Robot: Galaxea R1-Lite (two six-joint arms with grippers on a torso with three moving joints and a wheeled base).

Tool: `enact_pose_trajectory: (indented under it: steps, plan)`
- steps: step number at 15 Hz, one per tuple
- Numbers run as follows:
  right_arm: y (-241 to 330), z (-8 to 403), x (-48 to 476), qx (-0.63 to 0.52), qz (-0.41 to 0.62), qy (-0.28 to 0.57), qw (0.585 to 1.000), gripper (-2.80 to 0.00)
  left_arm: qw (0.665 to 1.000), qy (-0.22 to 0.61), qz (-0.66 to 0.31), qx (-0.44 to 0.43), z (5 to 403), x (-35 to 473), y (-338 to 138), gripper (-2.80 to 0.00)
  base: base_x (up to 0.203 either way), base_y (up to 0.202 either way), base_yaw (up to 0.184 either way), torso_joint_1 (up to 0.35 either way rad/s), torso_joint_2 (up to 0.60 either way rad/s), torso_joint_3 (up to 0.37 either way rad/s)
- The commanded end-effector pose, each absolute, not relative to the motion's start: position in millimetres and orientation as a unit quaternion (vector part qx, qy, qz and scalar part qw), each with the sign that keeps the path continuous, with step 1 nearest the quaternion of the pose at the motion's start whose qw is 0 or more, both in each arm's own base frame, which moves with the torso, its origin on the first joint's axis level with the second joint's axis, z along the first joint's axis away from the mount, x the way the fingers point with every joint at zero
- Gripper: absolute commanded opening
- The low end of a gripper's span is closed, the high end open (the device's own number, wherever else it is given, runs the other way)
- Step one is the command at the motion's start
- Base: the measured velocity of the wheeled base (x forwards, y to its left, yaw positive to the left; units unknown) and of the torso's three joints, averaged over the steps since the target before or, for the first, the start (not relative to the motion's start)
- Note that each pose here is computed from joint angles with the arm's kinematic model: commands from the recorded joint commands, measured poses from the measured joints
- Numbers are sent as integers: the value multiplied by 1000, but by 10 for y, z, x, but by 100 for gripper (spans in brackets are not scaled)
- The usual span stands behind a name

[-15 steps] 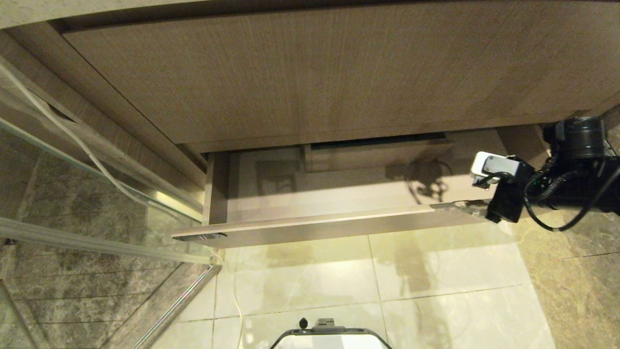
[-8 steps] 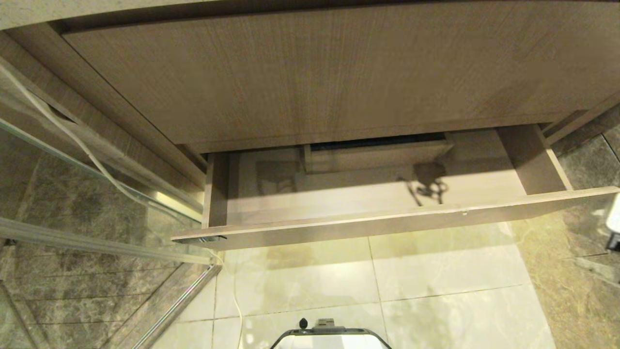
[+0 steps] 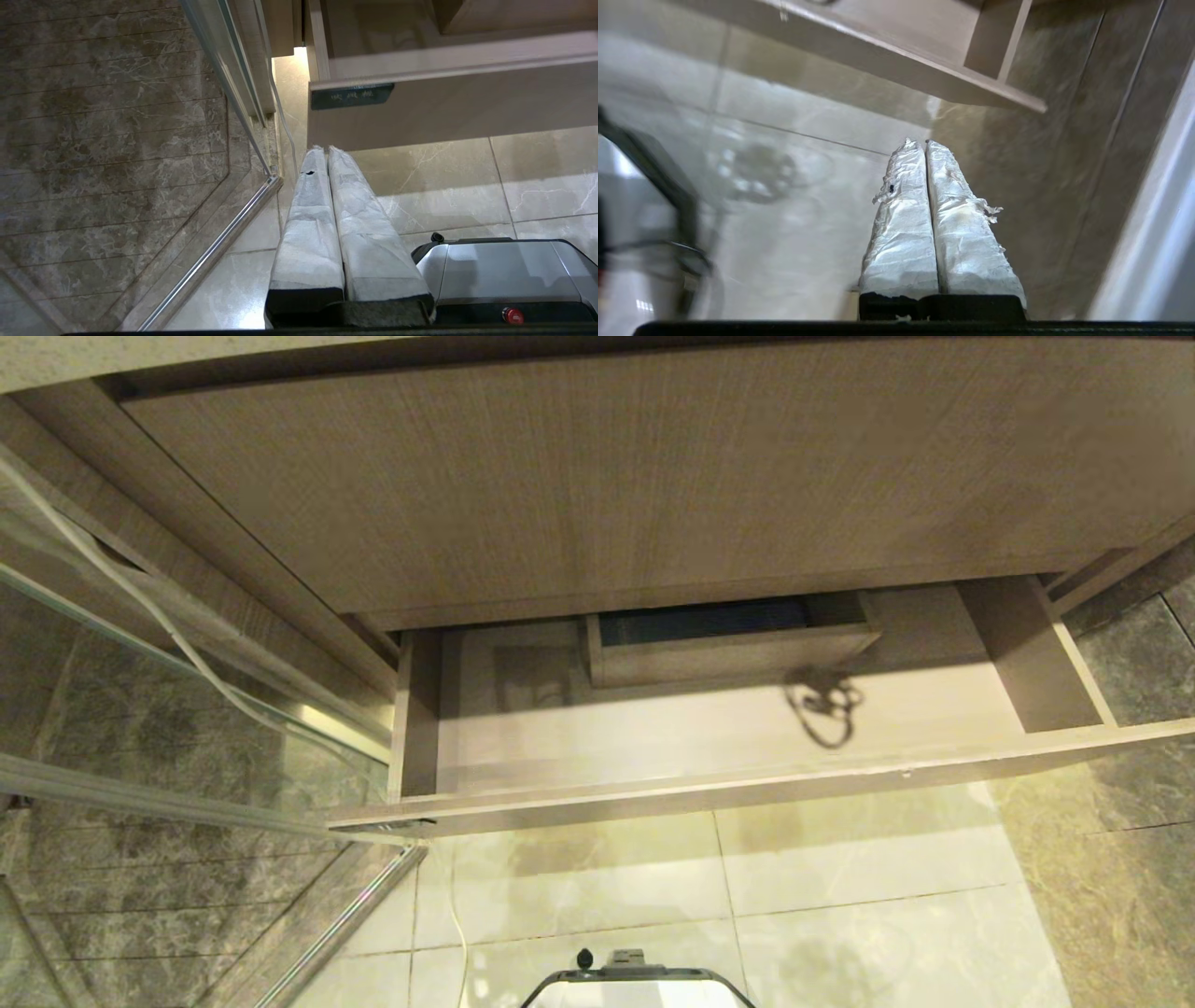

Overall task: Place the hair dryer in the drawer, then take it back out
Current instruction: Pull open the drawer

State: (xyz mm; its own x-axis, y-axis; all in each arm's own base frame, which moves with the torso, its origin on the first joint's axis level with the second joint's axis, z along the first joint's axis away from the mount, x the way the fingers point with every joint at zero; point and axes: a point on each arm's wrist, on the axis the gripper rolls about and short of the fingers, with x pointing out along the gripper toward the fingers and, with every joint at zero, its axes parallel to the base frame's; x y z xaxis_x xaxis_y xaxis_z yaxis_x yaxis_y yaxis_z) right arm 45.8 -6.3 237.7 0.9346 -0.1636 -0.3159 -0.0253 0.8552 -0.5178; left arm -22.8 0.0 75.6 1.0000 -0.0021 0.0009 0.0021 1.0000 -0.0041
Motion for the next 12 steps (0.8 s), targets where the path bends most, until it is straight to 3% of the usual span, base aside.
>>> enact_pose_trajectory:
  steps: [1, 6, 12]
  plan:
    - [-45, 2329, 292, -231, -48, 157, 959, -280, 1000, -1, -2, -2, 756, -228, 0, -280, 0, 0, 0, 0, 0, 0]
    - [-16, 2044, 23, -83, -44, 97, 991, -280, 1000, 0, -2, -2, 753, -227, 0, -280, 0, 0, 0, 0, 0, 0]
    - [-38, 1191, -277, -40, 9, 3, 999, -280, 1000, -1, -2, -2, 756, -228, 0, -280, 0, 0, 0, 0, 0, 0]
